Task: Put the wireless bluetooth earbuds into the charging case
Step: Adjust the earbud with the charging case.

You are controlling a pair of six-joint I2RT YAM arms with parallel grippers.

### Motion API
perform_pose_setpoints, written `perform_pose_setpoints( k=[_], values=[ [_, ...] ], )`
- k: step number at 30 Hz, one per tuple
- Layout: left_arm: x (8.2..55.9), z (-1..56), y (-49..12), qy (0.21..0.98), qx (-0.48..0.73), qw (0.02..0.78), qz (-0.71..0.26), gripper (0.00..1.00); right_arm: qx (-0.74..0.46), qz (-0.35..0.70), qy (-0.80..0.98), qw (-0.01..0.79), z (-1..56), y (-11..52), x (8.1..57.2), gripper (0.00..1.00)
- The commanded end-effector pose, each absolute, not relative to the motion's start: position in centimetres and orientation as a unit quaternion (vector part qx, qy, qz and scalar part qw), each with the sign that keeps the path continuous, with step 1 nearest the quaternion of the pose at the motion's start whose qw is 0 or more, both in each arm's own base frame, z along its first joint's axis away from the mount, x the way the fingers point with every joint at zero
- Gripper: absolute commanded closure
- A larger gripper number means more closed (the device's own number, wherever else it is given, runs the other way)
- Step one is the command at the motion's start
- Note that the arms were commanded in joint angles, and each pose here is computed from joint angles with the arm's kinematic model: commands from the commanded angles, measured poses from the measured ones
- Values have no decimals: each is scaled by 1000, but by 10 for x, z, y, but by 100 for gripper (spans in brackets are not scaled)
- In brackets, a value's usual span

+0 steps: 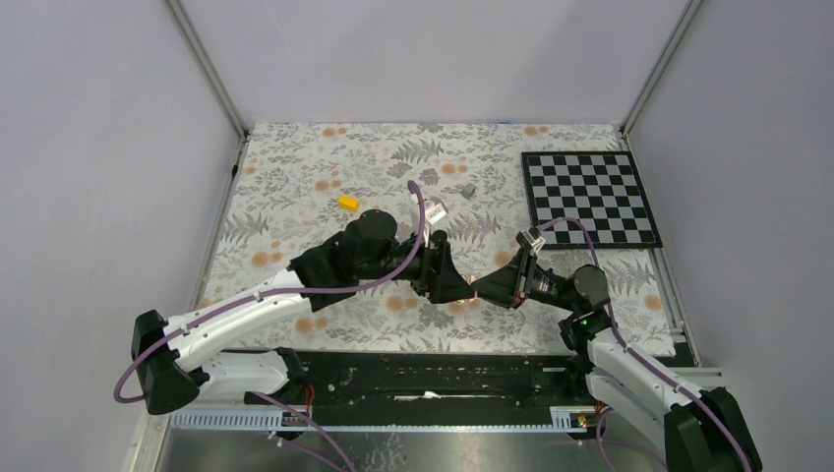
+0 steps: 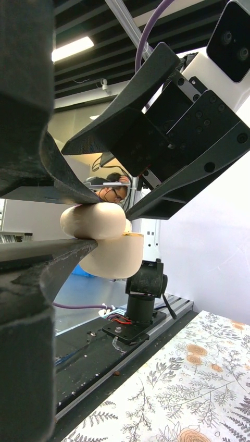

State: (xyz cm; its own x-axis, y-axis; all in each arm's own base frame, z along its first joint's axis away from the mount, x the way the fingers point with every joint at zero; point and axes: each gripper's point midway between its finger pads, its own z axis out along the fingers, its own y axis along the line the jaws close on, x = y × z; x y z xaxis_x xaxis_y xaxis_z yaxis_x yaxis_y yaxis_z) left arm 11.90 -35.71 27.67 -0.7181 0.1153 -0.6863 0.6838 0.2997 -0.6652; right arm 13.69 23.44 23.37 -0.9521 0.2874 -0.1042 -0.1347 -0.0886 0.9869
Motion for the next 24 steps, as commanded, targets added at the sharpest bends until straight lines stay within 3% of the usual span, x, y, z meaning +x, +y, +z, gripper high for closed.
perform_pose_setpoints(
  k=[1, 6, 10, 24],
  values=[
    [125, 301, -352, 749, 258, 308, -527, 31, 27, 744, 647, 168, 253, 235, 137, 100],
    [131, 327, -338, 738, 242, 353, -522, 27, 23, 727, 665, 171, 246, 236, 139, 100],
    [150, 314, -320, 771, 202, 382, -467, 21, 29, 651, 734, 191, 218, 235, 151, 100],
    [187, 279, -266, 806, 222, 348, -425, 10, -54, 632, 749, 188, 212, 237, 142, 100]
  ],
)
